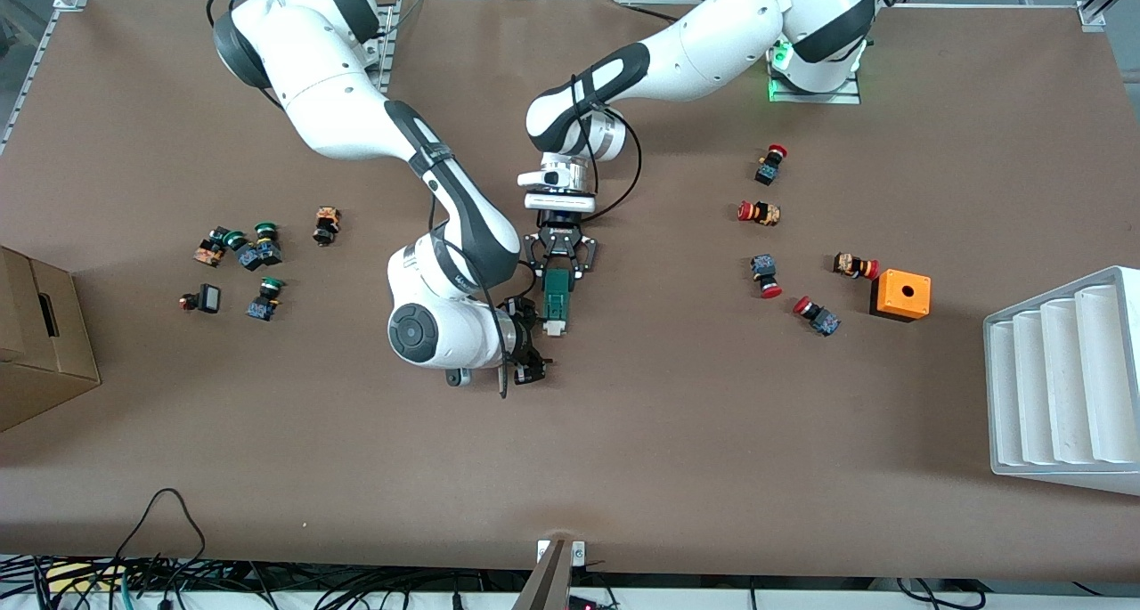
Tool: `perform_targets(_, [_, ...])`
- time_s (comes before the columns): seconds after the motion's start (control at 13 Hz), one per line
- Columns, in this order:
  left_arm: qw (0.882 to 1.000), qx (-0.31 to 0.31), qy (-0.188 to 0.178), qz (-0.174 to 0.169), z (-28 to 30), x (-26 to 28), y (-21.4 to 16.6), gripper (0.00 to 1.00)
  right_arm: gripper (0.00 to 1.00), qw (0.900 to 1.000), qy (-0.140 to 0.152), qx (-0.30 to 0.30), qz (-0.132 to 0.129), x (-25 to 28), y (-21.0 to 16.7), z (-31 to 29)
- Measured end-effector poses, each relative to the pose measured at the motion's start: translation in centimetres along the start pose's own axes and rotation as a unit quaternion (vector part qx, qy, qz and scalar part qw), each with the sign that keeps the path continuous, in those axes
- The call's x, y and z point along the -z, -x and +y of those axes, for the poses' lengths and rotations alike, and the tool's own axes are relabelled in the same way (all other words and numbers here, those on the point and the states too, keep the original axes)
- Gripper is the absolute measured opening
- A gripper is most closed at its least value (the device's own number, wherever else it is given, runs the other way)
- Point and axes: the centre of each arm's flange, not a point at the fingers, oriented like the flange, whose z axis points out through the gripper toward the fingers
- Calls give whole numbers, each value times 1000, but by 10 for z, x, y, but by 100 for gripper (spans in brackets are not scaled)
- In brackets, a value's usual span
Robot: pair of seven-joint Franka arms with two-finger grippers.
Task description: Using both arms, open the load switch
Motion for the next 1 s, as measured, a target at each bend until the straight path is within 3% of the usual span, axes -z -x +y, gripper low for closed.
perform_targets(1.0, [1000,0,0,1,0,0,0,51,61,1000,10,-24,3,-13,14,9])
